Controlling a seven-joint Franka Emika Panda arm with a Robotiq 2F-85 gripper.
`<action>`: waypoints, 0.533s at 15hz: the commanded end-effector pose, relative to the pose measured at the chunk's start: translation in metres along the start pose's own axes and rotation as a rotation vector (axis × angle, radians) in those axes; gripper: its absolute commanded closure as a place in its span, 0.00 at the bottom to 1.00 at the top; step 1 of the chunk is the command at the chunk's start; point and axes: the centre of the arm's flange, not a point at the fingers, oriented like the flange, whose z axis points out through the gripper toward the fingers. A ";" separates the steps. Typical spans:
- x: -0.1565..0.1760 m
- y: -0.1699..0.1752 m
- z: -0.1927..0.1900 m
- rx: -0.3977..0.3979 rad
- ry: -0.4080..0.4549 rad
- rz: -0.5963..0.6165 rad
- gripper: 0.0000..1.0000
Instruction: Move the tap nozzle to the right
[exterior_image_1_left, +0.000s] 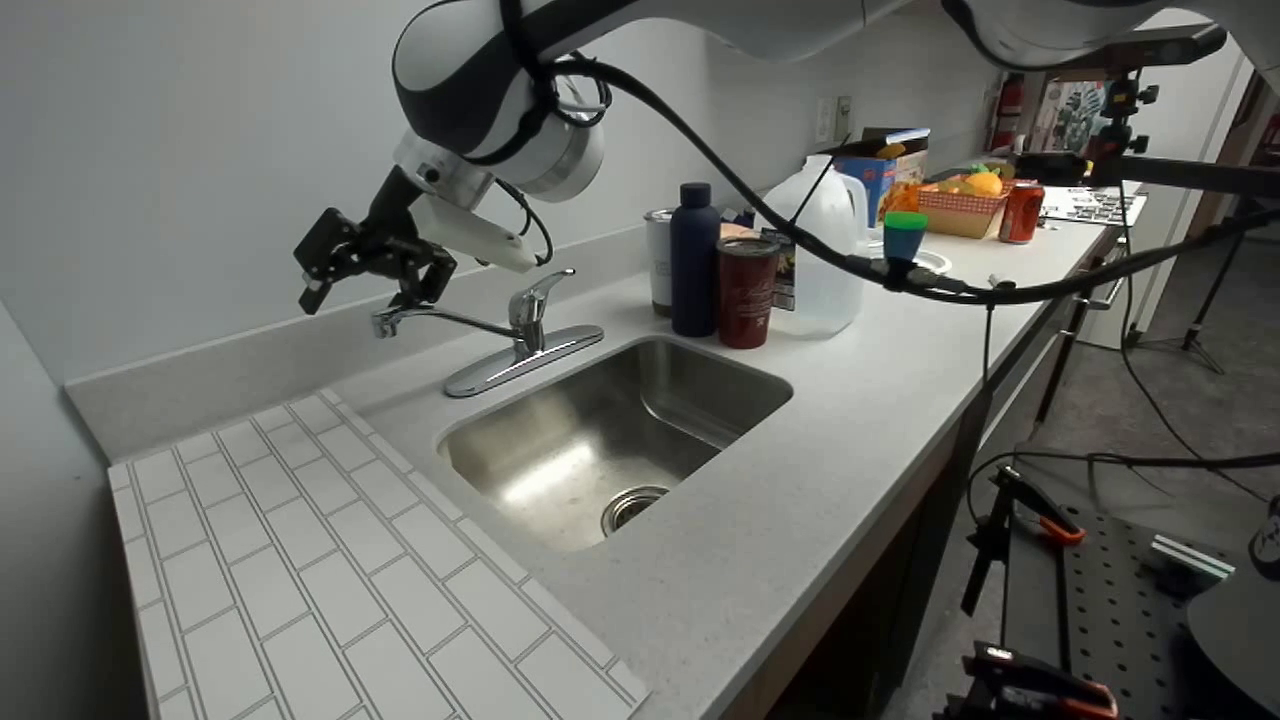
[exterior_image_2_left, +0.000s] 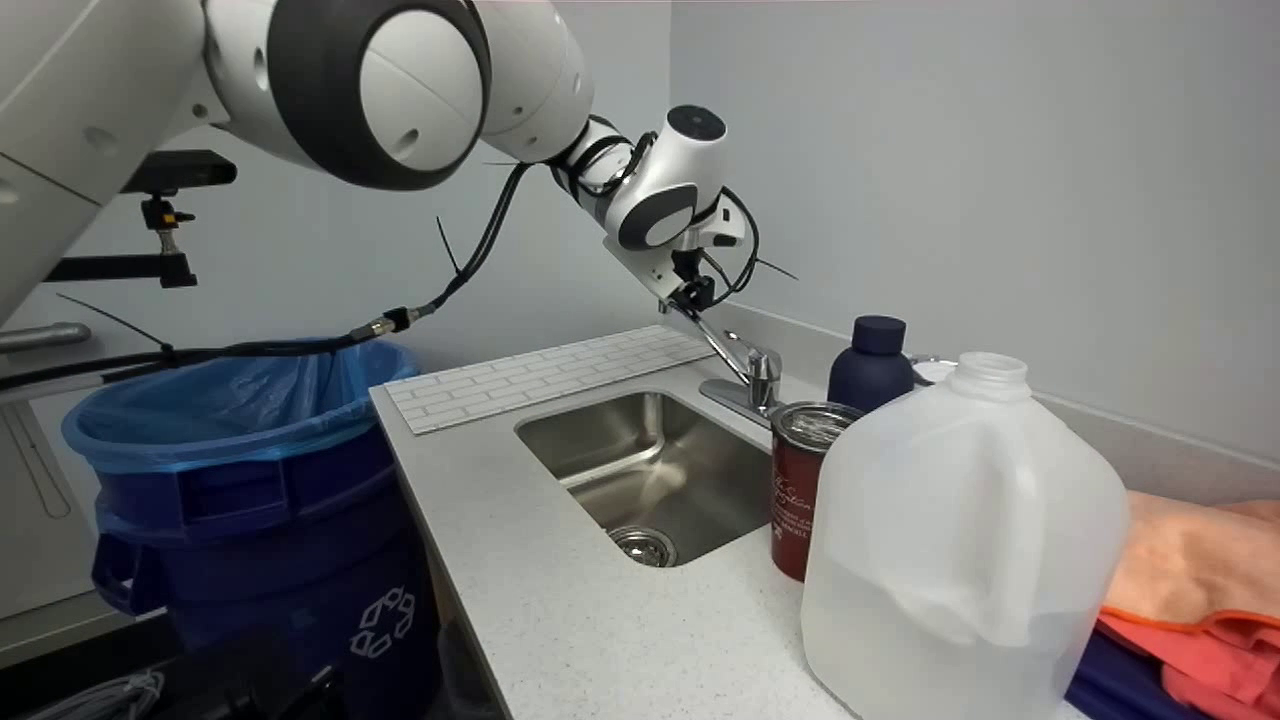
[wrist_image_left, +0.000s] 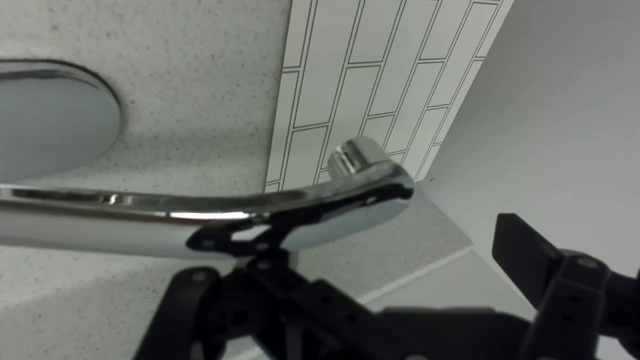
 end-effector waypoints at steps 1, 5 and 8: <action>-0.046 0.012 -0.024 -0.007 -0.107 0.089 0.00; -0.073 0.015 -0.047 -0.009 -0.162 0.118 0.00; -0.092 0.015 -0.064 -0.017 -0.211 0.127 0.00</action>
